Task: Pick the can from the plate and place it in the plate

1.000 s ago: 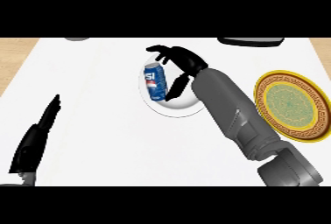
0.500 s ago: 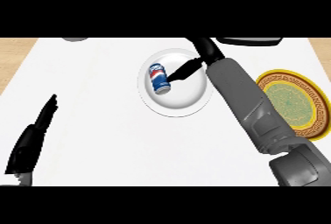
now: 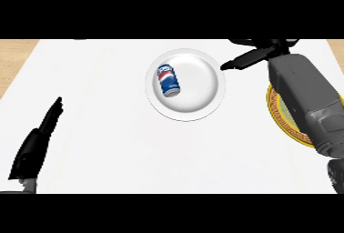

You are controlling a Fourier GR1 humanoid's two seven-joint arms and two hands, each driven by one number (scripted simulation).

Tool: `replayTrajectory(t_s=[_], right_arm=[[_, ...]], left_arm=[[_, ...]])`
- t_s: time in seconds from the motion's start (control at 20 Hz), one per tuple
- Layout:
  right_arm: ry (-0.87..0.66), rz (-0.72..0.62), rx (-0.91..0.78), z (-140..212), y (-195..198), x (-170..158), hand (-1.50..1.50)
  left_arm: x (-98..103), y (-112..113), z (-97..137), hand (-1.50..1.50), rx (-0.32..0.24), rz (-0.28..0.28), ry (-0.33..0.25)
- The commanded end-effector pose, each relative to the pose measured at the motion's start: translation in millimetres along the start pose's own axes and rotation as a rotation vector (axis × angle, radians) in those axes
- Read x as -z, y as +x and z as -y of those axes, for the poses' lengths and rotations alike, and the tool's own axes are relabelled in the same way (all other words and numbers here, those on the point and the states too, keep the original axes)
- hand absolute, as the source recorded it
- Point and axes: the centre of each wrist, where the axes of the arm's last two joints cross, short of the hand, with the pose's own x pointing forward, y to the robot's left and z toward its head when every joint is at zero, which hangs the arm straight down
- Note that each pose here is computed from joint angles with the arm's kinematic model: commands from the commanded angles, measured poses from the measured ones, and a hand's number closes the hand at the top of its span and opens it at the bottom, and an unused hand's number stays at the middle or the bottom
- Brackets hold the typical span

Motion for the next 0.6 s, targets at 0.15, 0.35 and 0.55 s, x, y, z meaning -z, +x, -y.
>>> replayTrajectory(t_s=[0.15,0.35,0.55], right_arm=[[-0.017,0.078,0.000,47.7,-13.7,-34.9,-1.50],[-0.016,0.089,-0.030,79.7,-6.6,-49.9,-1.50],[-0.021,0.082,-0.026,89.7,-6.0,-56.6,-1.50]], left_arm=[[5.1,4.2,1.8,0.00,-0.012,0.026,-0.009],[4.6,11.0,12.1,0.00,-0.005,0.042,-0.031],[11.2,11.9,5.5,0.00,-0.011,0.040,-0.023]])
